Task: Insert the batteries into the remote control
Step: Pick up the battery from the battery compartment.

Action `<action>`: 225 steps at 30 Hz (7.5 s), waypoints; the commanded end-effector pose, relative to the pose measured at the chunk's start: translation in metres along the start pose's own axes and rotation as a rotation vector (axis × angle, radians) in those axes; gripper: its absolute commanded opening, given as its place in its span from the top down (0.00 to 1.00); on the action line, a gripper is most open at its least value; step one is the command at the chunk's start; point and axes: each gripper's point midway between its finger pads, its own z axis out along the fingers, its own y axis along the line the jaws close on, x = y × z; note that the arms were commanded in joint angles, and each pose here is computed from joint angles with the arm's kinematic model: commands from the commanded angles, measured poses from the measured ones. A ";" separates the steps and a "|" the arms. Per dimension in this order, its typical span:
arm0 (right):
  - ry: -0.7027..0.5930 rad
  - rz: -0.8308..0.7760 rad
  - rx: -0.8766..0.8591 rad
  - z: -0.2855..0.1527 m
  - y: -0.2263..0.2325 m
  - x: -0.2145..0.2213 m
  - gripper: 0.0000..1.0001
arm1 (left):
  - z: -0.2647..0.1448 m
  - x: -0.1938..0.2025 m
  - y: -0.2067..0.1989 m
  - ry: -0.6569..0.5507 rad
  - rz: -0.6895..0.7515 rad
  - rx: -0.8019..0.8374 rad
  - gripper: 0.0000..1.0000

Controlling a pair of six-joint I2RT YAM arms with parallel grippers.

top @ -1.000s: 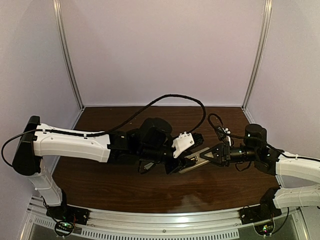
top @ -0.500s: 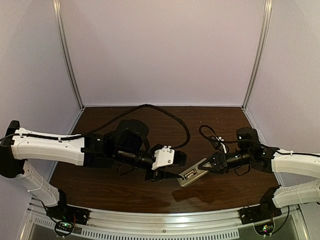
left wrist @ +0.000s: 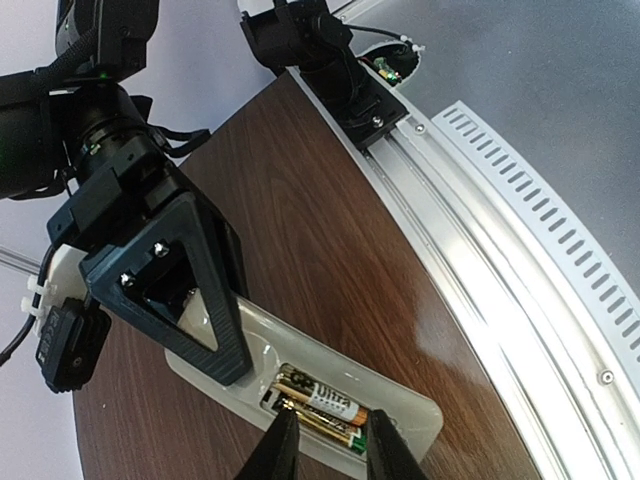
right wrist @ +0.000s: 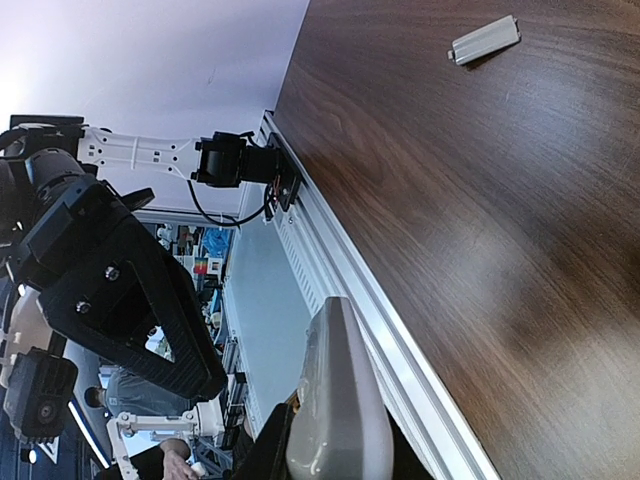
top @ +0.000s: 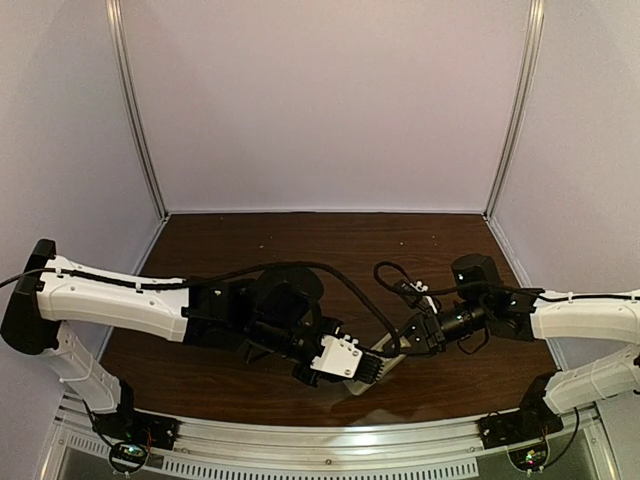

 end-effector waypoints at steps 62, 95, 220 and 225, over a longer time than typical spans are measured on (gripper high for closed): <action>0.062 -0.152 -0.109 0.016 0.055 0.007 1.00 | 0.035 0.020 -0.033 0.044 -0.006 0.151 0.96; 0.008 -0.102 -0.017 0.023 0.028 -0.002 1.00 | 0.022 -0.023 -0.011 -0.052 -0.008 0.028 0.82; -0.092 -0.052 -0.078 0.014 0.027 -0.015 1.00 | -0.002 0.003 0.021 -0.016 -0.271 -0.116 0.99; -0.092 -0.122 -0.009 0.008 0.017 -0.012 1.00 | -0.037 -0.019 0.031 -0.088 -0.222 -0.178 1.00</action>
